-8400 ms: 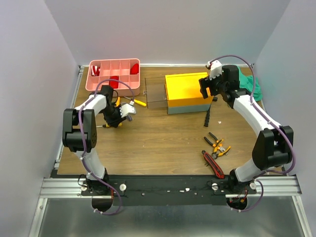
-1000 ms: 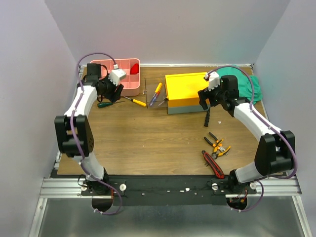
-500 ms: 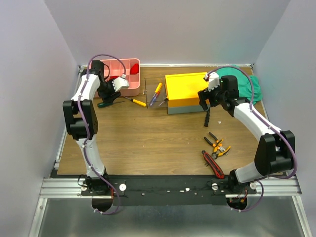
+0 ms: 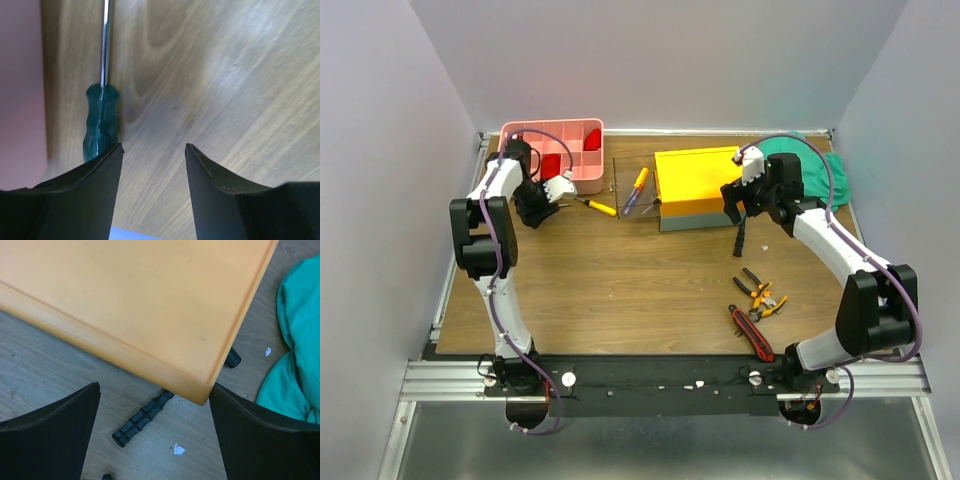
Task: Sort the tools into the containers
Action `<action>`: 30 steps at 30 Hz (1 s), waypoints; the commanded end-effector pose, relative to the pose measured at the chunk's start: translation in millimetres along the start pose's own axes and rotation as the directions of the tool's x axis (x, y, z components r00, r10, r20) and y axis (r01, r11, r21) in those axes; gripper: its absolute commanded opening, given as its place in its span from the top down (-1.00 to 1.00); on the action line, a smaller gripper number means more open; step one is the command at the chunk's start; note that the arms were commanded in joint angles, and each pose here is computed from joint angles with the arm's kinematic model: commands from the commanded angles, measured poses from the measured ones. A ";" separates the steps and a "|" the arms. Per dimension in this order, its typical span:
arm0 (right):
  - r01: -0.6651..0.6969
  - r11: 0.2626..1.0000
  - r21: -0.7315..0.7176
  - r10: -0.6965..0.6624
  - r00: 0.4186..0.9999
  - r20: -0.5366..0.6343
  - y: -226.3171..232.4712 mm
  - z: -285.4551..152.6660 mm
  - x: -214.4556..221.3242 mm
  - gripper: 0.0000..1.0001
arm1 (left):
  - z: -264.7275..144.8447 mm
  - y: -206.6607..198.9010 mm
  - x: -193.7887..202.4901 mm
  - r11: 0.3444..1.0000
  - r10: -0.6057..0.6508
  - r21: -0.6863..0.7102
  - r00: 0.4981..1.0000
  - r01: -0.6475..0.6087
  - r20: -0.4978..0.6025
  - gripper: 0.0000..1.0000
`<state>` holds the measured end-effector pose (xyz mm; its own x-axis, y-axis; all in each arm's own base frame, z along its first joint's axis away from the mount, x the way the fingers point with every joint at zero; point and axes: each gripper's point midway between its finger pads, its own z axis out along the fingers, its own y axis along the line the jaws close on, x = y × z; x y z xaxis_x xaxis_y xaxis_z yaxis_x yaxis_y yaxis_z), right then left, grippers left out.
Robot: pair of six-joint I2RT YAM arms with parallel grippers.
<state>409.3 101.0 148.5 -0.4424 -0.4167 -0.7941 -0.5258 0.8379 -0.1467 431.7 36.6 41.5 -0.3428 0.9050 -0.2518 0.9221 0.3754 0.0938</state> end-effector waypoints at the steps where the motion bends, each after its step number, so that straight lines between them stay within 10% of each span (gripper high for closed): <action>1: 0.009 1.000 -0.001 -0.009 1.000 -0.004 -2.8 1.8 -3.6 -0.93 | -1.6 21.0 11.7 0.997 0.020 -0.080 0.999 -0.023 -0.037 -0.27; 12: 0.011 1.000 -0.008 -0.011 1.000 -0.016 -0.9 3.9 1.1 -0.93 | -30.7 21.9 -12.2 0.998 0.052 -0.043 0.997 -0.050 0.055 -0.25; 30: 0.015 1.000 -0.011 -0.016 0.999 -0.035 1.4 -1.1 8.7 -0.93 | 34.0 40.9 11.3 0.978 0.051 -0.203 0.998 -0.055 -0.024 -0.39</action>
<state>408.0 100.2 138.2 -0.4605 -0.4333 -0.7747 -0.5369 0.8310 -0.1456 469.6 52.0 30.3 -0.2960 0.9237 -0.2433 0.8992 0.3554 0.2552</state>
